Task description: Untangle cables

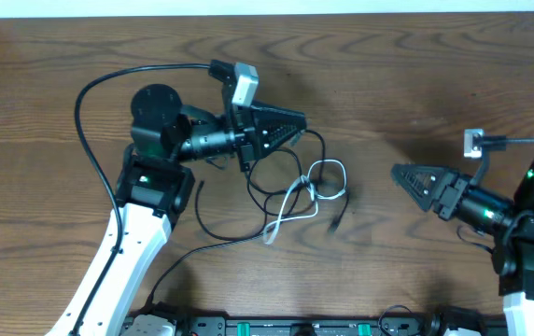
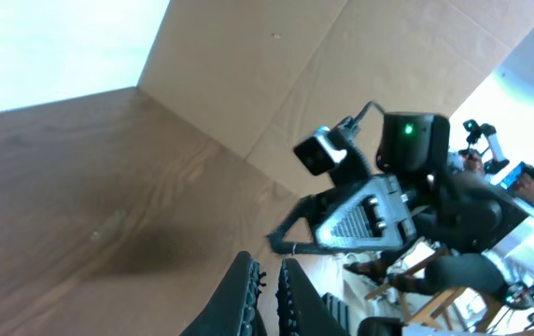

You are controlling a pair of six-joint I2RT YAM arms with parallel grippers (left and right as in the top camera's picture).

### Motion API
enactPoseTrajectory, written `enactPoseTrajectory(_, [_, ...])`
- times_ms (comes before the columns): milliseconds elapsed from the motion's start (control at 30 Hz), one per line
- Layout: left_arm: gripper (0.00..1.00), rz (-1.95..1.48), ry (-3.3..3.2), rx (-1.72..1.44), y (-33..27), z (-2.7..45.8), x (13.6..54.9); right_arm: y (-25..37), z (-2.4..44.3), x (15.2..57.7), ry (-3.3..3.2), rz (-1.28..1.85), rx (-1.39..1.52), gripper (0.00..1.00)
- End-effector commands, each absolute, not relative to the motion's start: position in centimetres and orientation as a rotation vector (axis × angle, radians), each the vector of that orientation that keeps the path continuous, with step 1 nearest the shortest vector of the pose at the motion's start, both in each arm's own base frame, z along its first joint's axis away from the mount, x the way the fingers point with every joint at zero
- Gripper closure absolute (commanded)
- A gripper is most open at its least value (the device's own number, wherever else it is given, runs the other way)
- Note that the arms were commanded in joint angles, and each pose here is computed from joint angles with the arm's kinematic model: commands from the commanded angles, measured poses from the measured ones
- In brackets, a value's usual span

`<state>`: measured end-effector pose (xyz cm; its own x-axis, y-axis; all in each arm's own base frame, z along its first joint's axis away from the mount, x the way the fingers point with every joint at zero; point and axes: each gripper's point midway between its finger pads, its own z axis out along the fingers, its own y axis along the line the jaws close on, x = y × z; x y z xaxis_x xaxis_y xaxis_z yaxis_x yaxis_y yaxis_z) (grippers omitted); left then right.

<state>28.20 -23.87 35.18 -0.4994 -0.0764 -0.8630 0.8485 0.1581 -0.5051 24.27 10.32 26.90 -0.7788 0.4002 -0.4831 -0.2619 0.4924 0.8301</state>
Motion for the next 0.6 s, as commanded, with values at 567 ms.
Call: enactPoseTrajectory(567, [0.92, -1.447, 1.64, 0.698, -24.5, 36.0, 28.6, 15.9, 19.8, 25.1, 2.321, 1.198, -0.061, 0.36])
